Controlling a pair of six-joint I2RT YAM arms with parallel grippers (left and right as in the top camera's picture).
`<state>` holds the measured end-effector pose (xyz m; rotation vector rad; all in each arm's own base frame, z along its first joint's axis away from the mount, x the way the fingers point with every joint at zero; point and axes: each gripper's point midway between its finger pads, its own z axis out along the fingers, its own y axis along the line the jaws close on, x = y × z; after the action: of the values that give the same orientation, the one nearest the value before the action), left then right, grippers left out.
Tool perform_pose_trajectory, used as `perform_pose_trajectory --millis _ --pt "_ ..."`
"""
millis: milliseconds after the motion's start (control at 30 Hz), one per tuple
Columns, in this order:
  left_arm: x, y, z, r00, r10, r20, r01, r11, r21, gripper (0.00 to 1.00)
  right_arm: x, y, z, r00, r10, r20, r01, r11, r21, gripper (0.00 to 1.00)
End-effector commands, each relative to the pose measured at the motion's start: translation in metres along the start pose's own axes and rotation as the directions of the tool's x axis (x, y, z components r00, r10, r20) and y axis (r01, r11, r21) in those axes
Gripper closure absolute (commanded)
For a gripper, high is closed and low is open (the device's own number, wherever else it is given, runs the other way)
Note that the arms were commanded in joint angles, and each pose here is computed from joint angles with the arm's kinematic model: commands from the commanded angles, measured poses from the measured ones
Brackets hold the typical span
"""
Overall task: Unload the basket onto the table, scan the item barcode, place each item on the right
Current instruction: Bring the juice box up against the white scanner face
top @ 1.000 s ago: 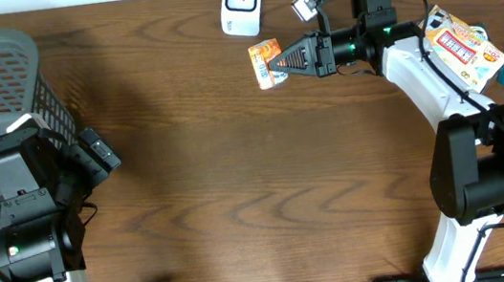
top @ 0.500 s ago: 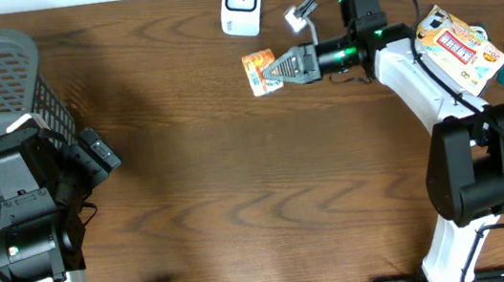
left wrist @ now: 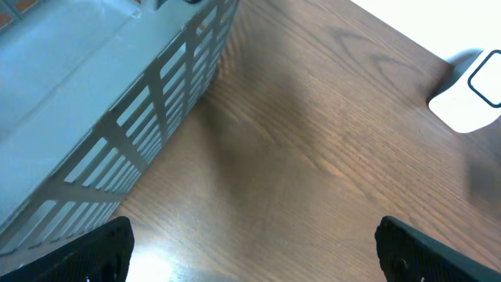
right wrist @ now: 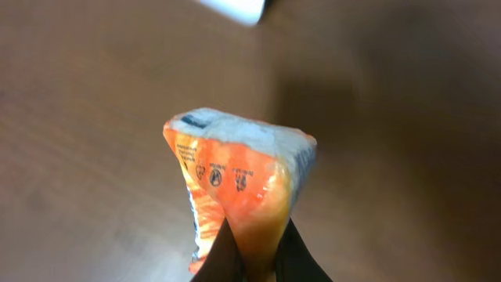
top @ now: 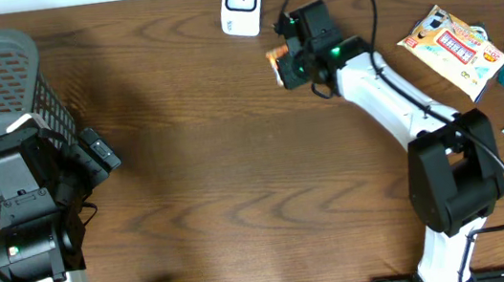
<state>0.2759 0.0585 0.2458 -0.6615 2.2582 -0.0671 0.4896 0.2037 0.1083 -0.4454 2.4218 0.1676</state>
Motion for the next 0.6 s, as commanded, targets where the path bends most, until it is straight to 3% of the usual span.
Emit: perform_pose_trajectory --millis 0,300,567 --pt "-0.003 0.003 -0.001 1.000 -0.013 0.009 0.014 1.000 -0.014 0.02 -0.029 -0.021 -0.009 0.982 -0.171 0.078 0.151 0.965 0.213 0.99" --pt "-0.003 0.003 -0.001 1.000 -0.013 0.009 0.014 1.000 -0.014 0.02 -0.101 -0.021 -0.027 0.891 -0.310 0.330 0.220 0.933 0.284 0.99" --pt "-0.003 0.003 -0.001 1.000 -0.013 0.009 0.014 1.000 -0.014 0.02 -0.157 -0.019 -0.009 0.844 -0.437 0.310 0.352 0.889 0.293 0.99"
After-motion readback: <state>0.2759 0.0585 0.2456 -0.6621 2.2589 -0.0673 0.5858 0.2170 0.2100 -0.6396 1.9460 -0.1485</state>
